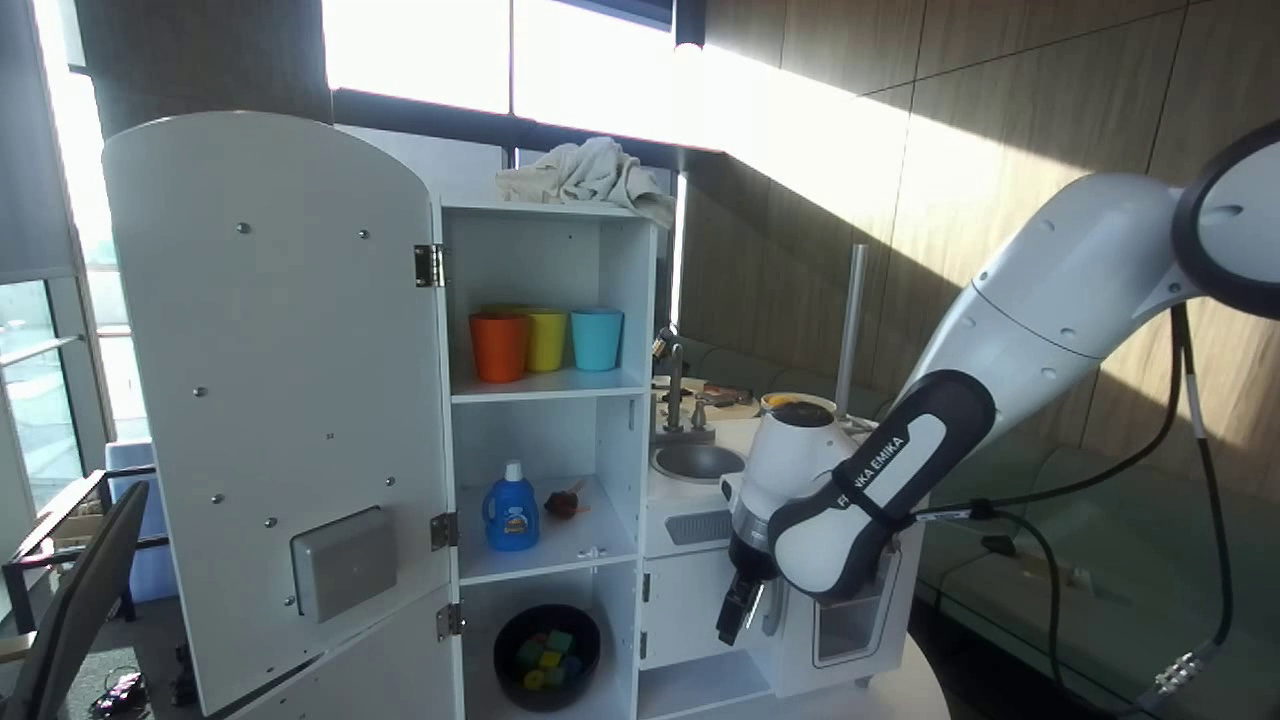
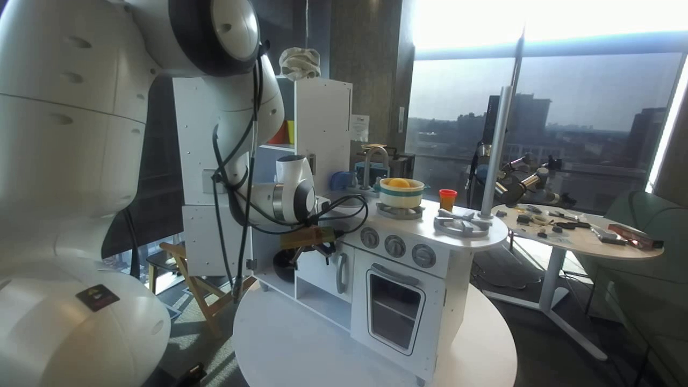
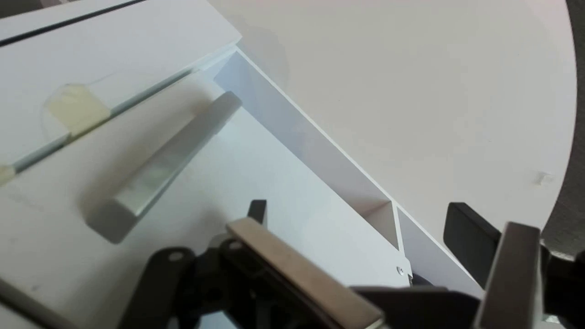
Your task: Close the bottom middle cabinet door, then open the bottom right cabinet door
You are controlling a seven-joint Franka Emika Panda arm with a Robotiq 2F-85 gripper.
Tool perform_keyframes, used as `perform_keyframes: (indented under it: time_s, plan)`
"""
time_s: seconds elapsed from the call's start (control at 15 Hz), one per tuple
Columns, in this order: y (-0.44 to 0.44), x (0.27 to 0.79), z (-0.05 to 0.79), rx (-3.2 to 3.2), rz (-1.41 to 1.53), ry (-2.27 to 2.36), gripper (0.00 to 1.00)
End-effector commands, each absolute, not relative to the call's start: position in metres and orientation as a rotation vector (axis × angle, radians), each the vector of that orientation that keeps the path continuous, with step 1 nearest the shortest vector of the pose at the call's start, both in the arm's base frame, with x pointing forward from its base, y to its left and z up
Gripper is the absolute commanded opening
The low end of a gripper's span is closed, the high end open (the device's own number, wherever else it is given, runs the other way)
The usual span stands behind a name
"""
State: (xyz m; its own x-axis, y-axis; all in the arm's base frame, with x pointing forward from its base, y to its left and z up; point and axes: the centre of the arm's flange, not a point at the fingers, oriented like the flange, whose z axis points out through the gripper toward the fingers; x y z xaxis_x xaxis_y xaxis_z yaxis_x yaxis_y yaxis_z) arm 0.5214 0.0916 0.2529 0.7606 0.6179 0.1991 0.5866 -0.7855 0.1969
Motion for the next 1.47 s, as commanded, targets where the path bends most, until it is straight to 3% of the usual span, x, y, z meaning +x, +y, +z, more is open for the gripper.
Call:
perform_keyframes:
  time_s: [0.0,0.67,1.4]
  plan:
    - [0.088,0.504,0.248,2.811,0.408,0.994,1.0]
    - [0.07,0.436,0.244,2.819,0.268,1.013,1.0]
    - [0.017,0.436,0.275,2.651,0.121,1.027,1.0]
